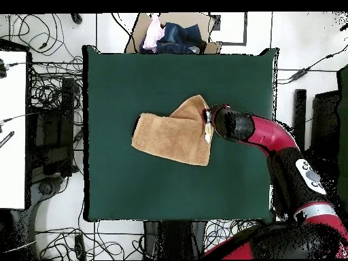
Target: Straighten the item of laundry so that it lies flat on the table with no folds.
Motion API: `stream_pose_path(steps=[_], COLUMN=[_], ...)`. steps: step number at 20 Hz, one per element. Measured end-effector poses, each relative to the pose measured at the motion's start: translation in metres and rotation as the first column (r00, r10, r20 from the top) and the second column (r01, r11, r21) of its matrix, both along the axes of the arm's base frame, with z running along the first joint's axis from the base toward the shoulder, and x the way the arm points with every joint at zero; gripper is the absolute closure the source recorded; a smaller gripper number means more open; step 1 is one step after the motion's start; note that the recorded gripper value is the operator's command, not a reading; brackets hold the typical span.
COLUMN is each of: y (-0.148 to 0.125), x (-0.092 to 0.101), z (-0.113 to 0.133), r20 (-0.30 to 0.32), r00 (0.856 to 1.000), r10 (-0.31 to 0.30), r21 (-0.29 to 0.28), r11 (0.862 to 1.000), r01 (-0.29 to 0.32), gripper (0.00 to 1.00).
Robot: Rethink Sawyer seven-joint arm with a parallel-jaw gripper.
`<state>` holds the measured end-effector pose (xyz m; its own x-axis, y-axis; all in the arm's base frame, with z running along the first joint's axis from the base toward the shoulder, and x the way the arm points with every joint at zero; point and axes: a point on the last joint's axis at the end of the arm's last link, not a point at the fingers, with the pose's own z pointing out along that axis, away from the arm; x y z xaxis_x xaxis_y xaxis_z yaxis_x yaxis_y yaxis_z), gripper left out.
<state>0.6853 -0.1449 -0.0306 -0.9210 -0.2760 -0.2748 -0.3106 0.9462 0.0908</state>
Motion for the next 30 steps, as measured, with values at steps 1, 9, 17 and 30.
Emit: stream_pose_path(steps=[1, 9, 17, 30], y=[0.001, 0.001, 0.003, 0.010], x=[0.001, 0.000, -0.016, -0.071], z=[0.001, 0.015, 0.046, 0.028], r20=[0.001, 0.008, -0.004, -0.048], r00=[1.000, 1.000, 0.999, 0.998], r10=[0.001, 0.012, 0.039, 0.036], r21=[-0.001, -0.014, -0.050, -0.091], r11=[1.000, 1.000, 0.998, 0.995], r01=[-0.001, -0.012, -0.039, -0.040], gripper=[0.00, 0.00, 0.00, 0.00])
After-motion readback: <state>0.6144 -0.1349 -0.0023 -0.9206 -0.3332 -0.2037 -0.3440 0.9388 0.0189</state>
